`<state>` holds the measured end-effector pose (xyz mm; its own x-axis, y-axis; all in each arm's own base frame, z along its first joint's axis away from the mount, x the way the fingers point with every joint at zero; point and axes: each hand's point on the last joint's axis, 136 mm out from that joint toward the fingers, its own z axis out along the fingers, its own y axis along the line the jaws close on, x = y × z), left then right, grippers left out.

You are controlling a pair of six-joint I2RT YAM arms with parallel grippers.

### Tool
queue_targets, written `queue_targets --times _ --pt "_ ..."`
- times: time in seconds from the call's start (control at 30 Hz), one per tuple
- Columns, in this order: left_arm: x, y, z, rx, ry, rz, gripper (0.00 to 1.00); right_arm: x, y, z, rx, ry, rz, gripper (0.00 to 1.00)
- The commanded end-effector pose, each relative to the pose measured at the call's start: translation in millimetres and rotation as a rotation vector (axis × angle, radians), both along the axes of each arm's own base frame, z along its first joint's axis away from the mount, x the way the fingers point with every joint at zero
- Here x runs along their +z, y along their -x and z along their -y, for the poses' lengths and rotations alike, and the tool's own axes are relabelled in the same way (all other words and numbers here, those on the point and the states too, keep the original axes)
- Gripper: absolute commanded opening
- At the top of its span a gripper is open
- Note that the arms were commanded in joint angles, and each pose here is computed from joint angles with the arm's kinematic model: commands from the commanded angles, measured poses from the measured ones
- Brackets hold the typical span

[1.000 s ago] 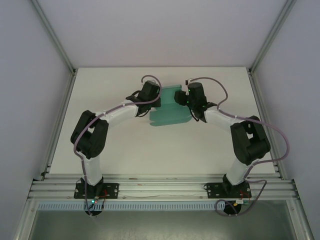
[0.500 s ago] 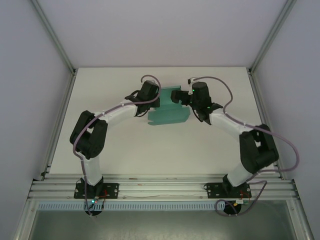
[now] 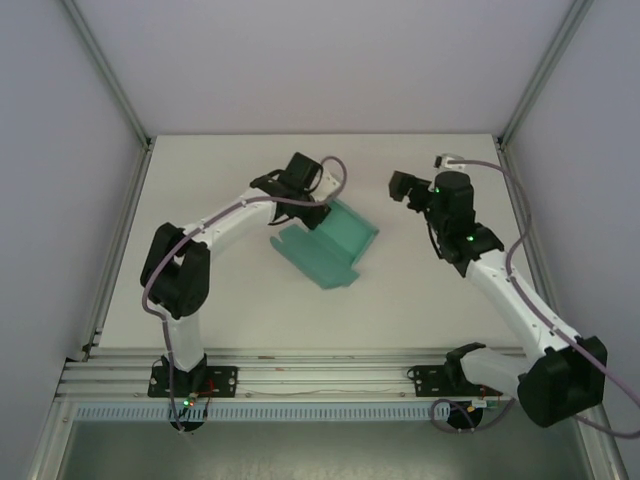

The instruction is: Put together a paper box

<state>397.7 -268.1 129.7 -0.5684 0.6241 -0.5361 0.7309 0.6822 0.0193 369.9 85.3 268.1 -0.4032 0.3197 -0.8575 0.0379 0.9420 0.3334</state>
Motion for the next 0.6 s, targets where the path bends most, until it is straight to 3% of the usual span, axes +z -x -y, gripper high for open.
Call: queue_targets --times 0.0,0.43,0.57 --pt "-26.8 32.3 -14.8 -0.158 -0.231 -0.102 0.0 -49.0 24.7 27.0 -0.101 0.035 -0.188 1.0" --pt "-92.1 17.6 0.2 -0.149 -0.589 -0.16 0.0 -71.8 28.7 27.9 -0.098 0.013 -0.252 1.0" --pt "-106.2 2.8 7.3 -0.142 -0.689 -0.082 0.0 -73.9 29.7 29.3 -0.104 0.012 -0.257 1.0"
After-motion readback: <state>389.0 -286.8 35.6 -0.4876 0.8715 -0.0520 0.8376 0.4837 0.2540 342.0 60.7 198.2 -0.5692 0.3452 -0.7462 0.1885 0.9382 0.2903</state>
